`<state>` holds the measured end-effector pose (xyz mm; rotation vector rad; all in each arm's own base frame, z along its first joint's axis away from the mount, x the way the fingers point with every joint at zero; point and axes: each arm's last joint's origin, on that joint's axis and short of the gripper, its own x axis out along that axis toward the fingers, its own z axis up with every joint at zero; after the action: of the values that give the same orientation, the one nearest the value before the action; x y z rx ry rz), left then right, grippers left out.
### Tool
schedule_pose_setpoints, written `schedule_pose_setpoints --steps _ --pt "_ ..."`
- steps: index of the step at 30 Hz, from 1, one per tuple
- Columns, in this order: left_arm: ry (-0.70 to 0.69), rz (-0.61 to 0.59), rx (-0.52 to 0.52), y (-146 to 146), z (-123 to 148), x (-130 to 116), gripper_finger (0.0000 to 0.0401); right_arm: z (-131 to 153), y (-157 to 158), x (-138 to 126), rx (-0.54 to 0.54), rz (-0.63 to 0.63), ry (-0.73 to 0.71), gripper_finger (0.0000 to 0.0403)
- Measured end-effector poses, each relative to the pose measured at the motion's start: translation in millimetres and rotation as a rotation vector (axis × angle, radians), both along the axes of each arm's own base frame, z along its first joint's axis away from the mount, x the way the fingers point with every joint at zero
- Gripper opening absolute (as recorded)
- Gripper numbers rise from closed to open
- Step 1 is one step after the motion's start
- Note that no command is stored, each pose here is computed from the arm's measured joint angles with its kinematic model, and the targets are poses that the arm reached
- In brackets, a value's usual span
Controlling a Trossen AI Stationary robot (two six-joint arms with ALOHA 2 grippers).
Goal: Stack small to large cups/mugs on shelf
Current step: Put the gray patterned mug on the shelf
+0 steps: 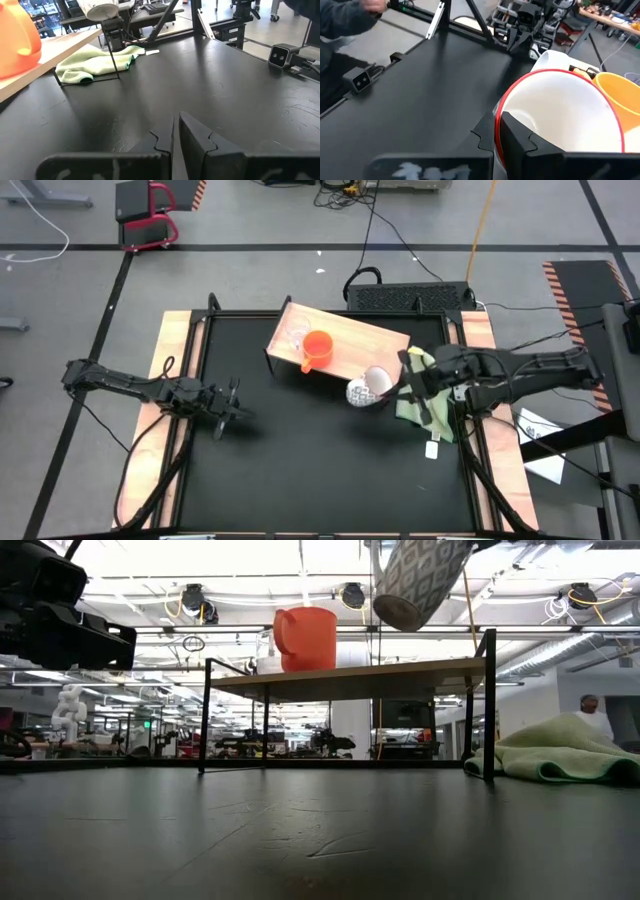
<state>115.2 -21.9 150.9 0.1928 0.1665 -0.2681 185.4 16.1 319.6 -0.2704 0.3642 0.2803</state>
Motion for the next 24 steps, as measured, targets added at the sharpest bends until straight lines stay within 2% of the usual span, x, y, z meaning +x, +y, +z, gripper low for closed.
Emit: schedule_pose_setpoints --steps 9,13,17,24 --pt "-0.004 -0.003 0.017 0.0 0.0 0.0 0.0031 31.2 -16.7 0.2 -0.012 -0.020 0.043 0.0004" --pt "-0.005 -0.003 0.017 0.0 0.0 0.0 0.0031 31.7 -23.4 4.2 -0.043 -0.018 0.096 0.0004" --pt "-0.004 -0.003 0.017 0.0 0.0 0.0 0.0031 23.0 -29.8 11.5 -0.129 0.015 0.157 0.0004" --pt "0.008 -0.003 0.018 0.1 -1.2 -0.2 0.0031 12.0 -42.2 22.1 -0.169 0.030 0.209 0.0004"
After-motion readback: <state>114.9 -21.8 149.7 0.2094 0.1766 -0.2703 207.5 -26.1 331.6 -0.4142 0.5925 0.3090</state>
